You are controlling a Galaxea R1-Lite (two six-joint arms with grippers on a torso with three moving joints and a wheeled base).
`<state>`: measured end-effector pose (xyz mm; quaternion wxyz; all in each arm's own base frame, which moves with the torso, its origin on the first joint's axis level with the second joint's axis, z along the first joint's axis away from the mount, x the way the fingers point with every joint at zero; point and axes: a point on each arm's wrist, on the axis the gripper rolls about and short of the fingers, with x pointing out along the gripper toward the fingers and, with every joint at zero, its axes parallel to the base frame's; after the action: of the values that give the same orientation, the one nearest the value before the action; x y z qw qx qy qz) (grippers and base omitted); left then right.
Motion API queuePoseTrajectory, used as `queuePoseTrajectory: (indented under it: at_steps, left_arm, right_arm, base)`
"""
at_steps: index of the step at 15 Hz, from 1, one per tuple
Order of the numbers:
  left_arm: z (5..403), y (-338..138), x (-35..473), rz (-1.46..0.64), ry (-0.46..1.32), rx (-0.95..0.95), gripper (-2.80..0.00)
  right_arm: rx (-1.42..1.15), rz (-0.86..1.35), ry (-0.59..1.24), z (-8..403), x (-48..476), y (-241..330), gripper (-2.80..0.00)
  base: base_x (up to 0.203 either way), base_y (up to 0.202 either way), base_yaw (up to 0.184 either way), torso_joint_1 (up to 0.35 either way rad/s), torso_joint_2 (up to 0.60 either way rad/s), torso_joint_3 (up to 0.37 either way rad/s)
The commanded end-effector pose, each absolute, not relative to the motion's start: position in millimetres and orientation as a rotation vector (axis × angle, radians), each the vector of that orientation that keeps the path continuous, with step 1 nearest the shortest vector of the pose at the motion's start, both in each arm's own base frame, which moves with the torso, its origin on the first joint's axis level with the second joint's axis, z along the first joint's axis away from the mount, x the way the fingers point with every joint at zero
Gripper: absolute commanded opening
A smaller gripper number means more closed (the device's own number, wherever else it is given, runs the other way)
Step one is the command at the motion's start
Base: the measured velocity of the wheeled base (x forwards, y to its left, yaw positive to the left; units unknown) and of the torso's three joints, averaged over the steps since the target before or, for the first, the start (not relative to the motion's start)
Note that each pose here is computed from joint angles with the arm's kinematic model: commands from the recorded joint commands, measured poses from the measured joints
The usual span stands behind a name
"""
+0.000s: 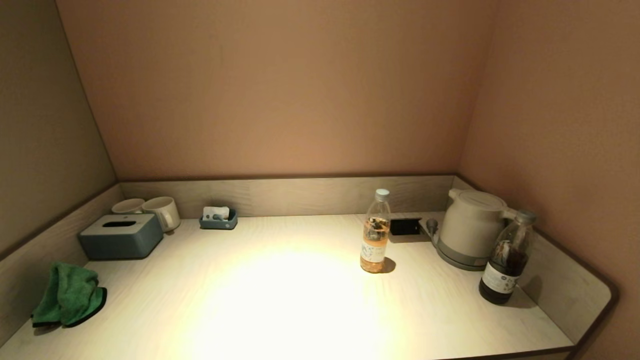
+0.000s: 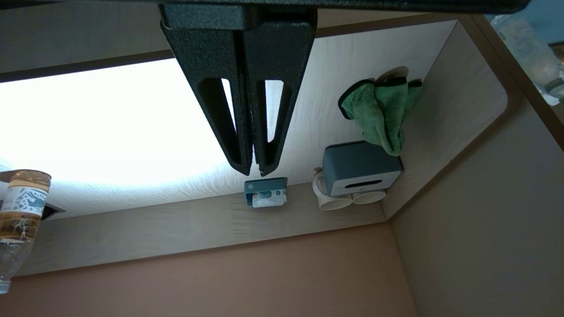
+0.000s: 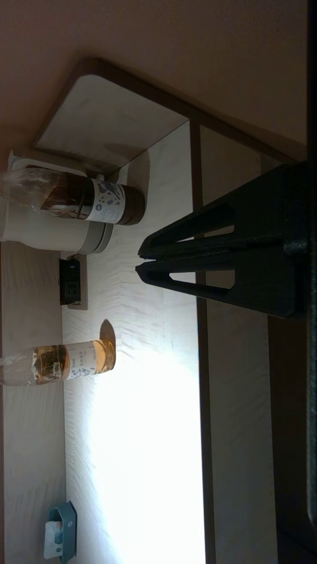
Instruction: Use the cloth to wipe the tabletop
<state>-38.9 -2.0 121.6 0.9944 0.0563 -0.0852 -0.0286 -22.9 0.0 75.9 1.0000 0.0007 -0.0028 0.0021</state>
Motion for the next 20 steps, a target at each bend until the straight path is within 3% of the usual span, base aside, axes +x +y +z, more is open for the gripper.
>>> queuePoseTrajectory:
  at_steps: [1,17,20]
  left_arm:
    - [111,-2,-34,-0.056,-0.166,0.124,-2.80]
    - [80,-1,-23,-0.041,-0.044,0.090,-2.80]
    - [79,-1,-23,-0.011,-0.034,0.006,-2.80]
  right_arm:
    - [0.002,0.005,-0.005,76,-23,0,-2.80]
    - [0.002,0.005,-0.005,76,-23,0,-2.80]
    - [0.002,0.005,-0.005,76,-23,0,-2.80]
  base:
    - [0.000,0.000,0.000,0.000,0.00,0.000]
    - [0.000,0.000,0.000,0.000,0.00,0.000]
    - [0.000,0.000,0.000,0.000,0.00,0.000]
